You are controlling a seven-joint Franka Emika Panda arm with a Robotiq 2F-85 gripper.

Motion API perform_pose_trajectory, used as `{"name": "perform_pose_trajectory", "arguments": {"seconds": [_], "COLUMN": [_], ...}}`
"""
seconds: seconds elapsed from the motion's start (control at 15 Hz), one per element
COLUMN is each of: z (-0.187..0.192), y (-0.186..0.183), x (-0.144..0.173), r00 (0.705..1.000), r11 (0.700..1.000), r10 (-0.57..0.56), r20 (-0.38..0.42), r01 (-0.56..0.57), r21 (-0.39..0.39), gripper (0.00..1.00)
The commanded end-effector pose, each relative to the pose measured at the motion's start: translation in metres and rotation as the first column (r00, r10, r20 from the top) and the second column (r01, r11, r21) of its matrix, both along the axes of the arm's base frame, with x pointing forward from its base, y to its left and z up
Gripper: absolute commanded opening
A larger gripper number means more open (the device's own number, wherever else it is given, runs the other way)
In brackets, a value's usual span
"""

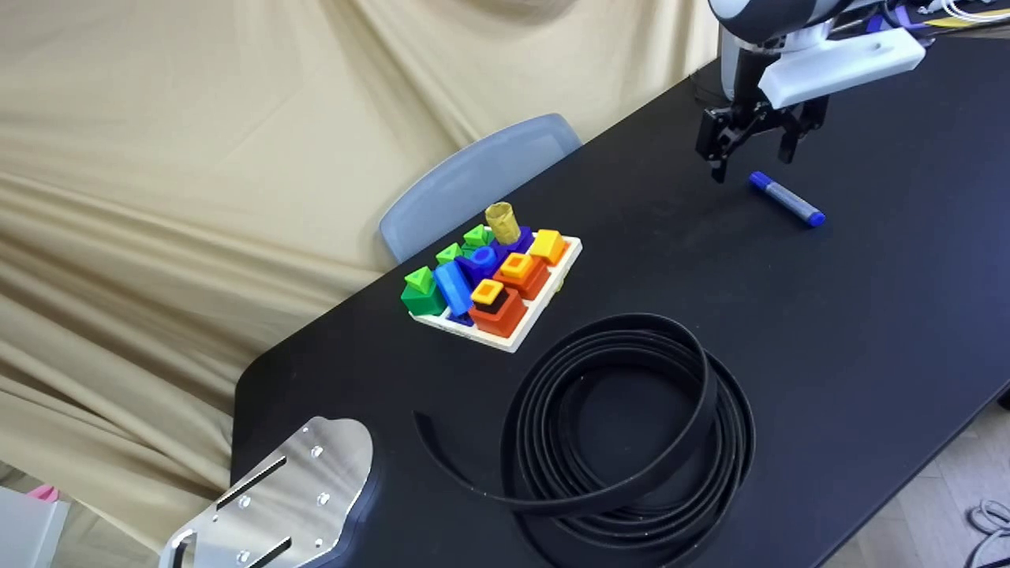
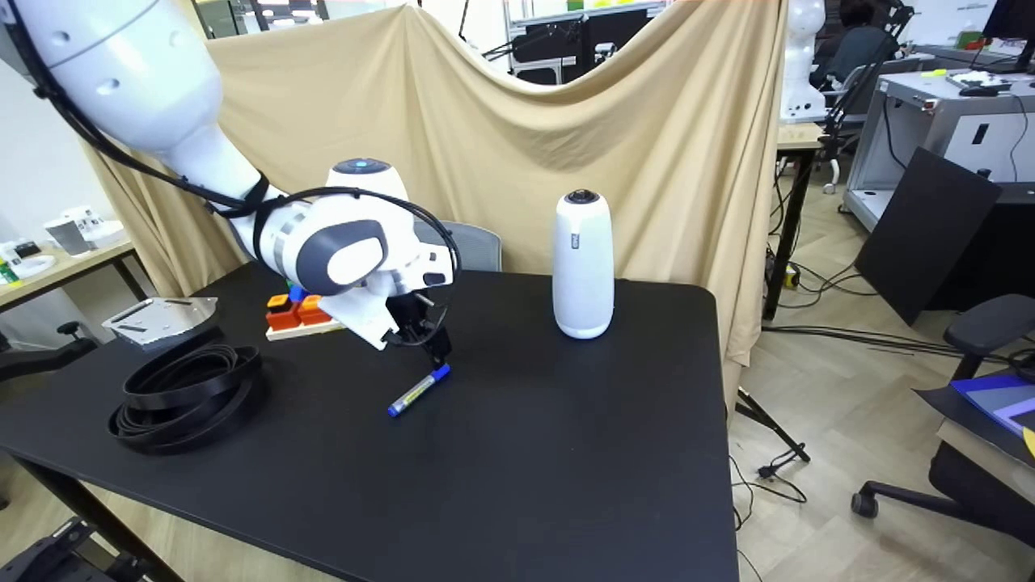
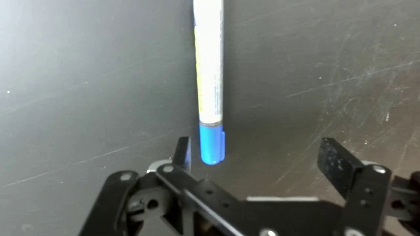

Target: Pick up the marker and put it on the right side of the table

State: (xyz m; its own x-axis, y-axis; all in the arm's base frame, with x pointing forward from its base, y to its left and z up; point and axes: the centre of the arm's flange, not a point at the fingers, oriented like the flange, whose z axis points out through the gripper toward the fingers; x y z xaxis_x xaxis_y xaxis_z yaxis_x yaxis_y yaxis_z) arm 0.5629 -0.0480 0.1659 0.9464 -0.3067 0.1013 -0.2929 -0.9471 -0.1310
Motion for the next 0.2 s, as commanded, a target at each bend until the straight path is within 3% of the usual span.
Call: {"name": "perform_pose_trajectory", "arguments": {"seconds": [0.0,0.13], "z": [0.039,0.051], "y": [0.021,0.033], "x": [-0.013,-0.019], "r00": [1.0,0.999], "r11": [1.0,0.999], "r10": [0.018,0.035], "r20": [-0.022,-0.04], "r01": [-0.019,-0.036], "r21": [-0.017,-0.02], "gripper": [1.0,1.0]}}
